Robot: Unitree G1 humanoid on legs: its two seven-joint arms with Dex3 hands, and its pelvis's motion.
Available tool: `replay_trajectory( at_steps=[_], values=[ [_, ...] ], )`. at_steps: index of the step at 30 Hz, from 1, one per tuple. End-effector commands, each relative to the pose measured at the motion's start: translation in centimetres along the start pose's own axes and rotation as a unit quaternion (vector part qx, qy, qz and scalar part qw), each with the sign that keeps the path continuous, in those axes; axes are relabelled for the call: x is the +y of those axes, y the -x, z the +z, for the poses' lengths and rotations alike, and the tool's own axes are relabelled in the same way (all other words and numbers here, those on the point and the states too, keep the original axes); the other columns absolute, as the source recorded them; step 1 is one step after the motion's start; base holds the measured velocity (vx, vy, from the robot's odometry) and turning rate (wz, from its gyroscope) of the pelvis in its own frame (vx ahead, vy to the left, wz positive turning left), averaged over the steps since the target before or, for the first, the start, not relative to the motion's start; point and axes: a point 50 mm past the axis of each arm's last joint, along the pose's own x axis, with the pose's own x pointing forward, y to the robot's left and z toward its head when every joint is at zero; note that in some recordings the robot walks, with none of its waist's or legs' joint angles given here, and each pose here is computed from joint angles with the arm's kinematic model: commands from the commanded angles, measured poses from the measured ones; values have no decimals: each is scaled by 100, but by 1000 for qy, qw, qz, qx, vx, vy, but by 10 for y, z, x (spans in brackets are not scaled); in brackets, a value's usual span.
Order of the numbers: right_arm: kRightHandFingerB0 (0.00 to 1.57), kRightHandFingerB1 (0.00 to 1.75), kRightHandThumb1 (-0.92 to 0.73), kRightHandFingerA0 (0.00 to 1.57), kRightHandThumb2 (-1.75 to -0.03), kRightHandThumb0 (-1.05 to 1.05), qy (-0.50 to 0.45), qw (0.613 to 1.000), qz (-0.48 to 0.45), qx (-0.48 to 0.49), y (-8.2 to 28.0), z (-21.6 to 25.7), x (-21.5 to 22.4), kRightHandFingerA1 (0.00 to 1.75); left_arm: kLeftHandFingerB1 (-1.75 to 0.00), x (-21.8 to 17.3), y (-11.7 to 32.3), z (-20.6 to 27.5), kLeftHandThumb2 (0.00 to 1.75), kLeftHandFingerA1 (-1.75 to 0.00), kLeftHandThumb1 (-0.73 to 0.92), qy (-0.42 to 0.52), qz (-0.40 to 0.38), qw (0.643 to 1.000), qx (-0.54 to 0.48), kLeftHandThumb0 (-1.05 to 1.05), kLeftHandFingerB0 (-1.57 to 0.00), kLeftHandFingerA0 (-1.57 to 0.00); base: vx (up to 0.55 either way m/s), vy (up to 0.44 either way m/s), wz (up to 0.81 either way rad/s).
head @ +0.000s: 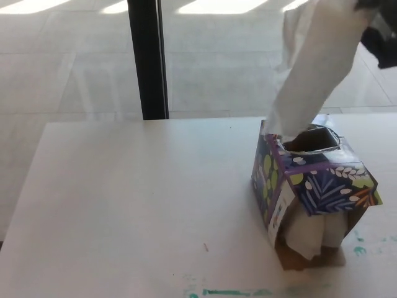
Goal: The robot uses its right hand to pull out a tissue from the tissue box kept in the middle of the desk and put it on the right side
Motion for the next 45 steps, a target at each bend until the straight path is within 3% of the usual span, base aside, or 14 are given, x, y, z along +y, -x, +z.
replay_trajectory(
  at_steps=[1,5,6,11,12,13,18,24,25,26,27,28,34,45],
  values=[
    [87,146,-36,105,-139,-26,0,995,-99,21,-12,-13,-35,175,-46,8,3,-3,74,-60,92,-6,4,1000,5,-83,-44,-69,0,0,0],
    [89,141,-36,105,-137,-28,11,990,-129,47,-16,-21,-49,175,-46,8,3,-5,70,-61,92,11,6,1000,5,-82,-47,-72,0,0,0],
    [98,117,-47,130,-124,-33,13,989,-138,58,-16,-24,-53,141,-47,8,3,-4,74,-62,92,1,8,1000,2,-82,-45,-72,0,0,0],
    [87,143,-38,104,-133,-21,41,984,-136,111,-2,-49,-64,175,-47,7,2,-3,70,-61,92,12,9,1000,2,-83,-47,-72,0,0,0],
    [95,121,-45,130,-121,-28,52,986,-115,111,3,-54,-63,144,-47,7,2,-1,71,-61,92,9,8,1000,0,-83,-47,-72,0,0,0],
    [83,142,-40,103,-124,-14,63,987,-97,110,6,-57,-61,175,-47,7,2,-1,72,-60,92,5,9,1000,-1,-82,-47,-72,0,0,0],
    [77,135,-61,87,-73,-17,169,975,77,121,47,-78,-19,166,-46,7,2,0,72,-59,92,7,10,1000,0,-82,-45,-69,0,0,0],
    [92,100,-55,96,-73,-36,235,943,184,147,82,-88,12,149,-47,5,1,-1,71,-60,92,18,5,1000,-3,-83,-46,-69,0,0,0],
    [86,106,-64,81,-60,-29,247,936,198,154,94,-90,23,167,-47,4,1,-1,71,-60,92,18,5,1000,-5,-82,-45,-69,0,0,0],
    [79,108,-53,108,-94,-35,241,926,235,169,100,-92,28,130,-47,4,1,-1,71,-60,92,17,5,1000,-5,-82,-45,-70,0,0,0],
    [70,138,-68,84,-63,-26,247,921,253,161,106,-92,32,169,-47,4,1,-1,71,-59,92,20,5,1000,-4,-81,-45,-70,0,0,0],
    [80,108,-50,108,-92,-33,247,919,264,160,111,-91,35,129,-47,4,1,1,71,-60,92,21,4,1000,-8,-82,-44,-71,0,0,0],
    [75,58,-61,78,-62,-35,253,860,413,163,135,-80,71,149,-48,2,1,-1,72,-61,92,8,7,1000,-10,-83,-47,-72,0,0,0],
    [73,57,-54,86,-58,-39,285,791,522,142,173,-62,120,143,-47,-1,0,-2,70,-59,92,28,4,1000,-8,-83,-46,-72,0,0,0]
  ],
)
